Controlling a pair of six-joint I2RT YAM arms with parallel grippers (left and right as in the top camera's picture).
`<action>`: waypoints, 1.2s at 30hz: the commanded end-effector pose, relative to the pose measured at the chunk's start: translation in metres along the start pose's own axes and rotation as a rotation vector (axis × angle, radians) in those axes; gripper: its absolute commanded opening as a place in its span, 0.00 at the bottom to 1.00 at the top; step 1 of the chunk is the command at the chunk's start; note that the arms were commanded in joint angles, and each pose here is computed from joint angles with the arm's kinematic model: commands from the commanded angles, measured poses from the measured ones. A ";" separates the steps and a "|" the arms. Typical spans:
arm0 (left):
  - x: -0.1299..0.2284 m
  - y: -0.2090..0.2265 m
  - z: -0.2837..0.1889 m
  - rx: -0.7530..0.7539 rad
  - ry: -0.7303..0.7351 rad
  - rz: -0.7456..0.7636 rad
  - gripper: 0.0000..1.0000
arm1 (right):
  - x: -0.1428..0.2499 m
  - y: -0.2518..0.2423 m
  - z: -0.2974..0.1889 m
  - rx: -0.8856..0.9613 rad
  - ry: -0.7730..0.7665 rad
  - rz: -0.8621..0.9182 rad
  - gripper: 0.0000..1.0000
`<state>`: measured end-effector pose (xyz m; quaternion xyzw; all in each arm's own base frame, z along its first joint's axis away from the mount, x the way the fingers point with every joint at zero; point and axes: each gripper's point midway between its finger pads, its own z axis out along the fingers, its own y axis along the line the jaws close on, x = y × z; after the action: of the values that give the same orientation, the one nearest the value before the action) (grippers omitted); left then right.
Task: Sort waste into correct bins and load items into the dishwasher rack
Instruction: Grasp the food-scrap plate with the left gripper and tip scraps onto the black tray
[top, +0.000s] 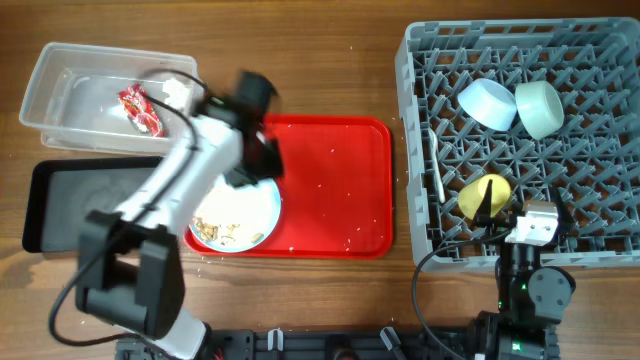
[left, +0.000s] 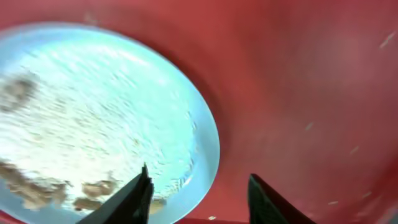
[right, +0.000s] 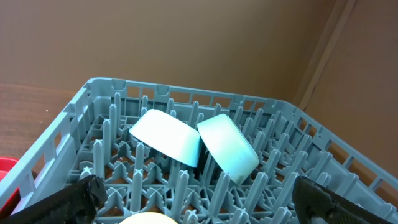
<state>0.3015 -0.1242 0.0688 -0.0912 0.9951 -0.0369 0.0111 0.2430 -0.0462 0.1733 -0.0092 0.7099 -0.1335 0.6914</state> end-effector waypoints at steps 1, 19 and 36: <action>0.024 -0.006 0.027 -0.114 -0.036 0.088 0.40 | -0.001 0.001 0.000 -0.010 -0.006 -0.005 1.00; 0.042 0.002 0.079 -0.261 -0.119 0.264 0.04 | -0.001 0.001 0.000 -0.010 -0.006 -0.006 1.00; 0.024 -0.009 -0.043 -0.420 -0.220 0.248 0.04 | -0.001 0.001 0.000 -0.010 -0.006 -0.006 1.00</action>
<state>0.2692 -0.1406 0.0851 0.0494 0.9794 0.1837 0.0680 0.2430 -0.0462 0.1733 -0.0092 0.7099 -0.1335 0.6914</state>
